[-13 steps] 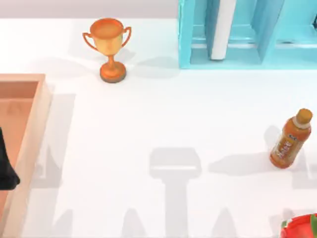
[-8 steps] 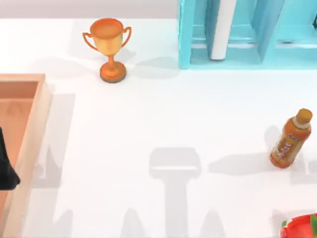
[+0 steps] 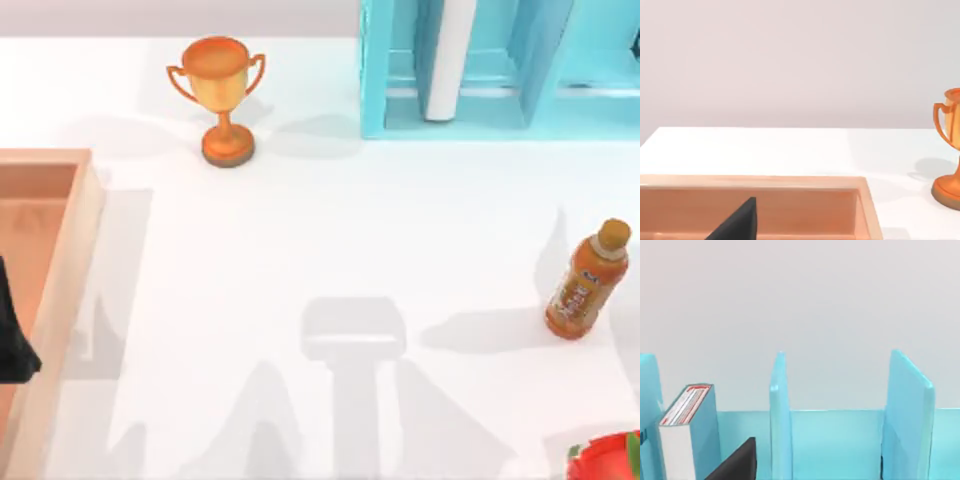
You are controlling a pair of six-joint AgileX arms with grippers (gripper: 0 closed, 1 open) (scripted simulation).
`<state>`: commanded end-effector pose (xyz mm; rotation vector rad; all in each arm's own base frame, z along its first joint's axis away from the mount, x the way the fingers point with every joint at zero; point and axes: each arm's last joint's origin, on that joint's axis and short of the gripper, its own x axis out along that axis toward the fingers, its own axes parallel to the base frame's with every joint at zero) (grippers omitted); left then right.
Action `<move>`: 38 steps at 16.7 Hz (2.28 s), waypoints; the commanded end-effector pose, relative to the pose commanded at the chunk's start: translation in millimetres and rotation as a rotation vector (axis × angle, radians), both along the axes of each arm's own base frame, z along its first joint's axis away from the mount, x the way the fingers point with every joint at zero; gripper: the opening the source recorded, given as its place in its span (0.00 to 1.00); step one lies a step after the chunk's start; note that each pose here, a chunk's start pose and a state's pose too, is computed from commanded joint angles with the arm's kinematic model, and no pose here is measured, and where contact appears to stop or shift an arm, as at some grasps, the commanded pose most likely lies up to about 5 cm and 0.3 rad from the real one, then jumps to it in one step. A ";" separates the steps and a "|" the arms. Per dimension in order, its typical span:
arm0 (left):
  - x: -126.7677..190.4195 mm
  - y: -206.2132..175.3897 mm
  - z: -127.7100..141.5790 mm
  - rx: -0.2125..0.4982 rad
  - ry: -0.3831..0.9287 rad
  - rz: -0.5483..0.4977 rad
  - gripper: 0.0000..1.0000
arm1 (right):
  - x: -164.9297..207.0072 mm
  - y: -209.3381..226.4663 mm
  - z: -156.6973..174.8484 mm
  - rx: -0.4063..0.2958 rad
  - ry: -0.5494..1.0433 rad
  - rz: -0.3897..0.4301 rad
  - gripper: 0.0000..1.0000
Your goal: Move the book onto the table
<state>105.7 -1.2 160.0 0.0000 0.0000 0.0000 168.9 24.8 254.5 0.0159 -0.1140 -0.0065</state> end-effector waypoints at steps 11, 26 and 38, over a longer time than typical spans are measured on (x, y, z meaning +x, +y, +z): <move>0.0 0.0 0.0 0.000 0.000 0.000 1.00 | 185.0 130.6 -114.2 -0.030 0.141 -0.022 1.00; 0.0 0.0 0.0 0.000 0.000 0.000 1.00 | 211.3 176.5 -188.2 -0.009 0.111 -0.031 1.00; 0.0 0.0 0.0 0.000 0.000 0.000 1.00 | 302.2 172.9 -188.1 -0.008 0.110 -0.030 1.00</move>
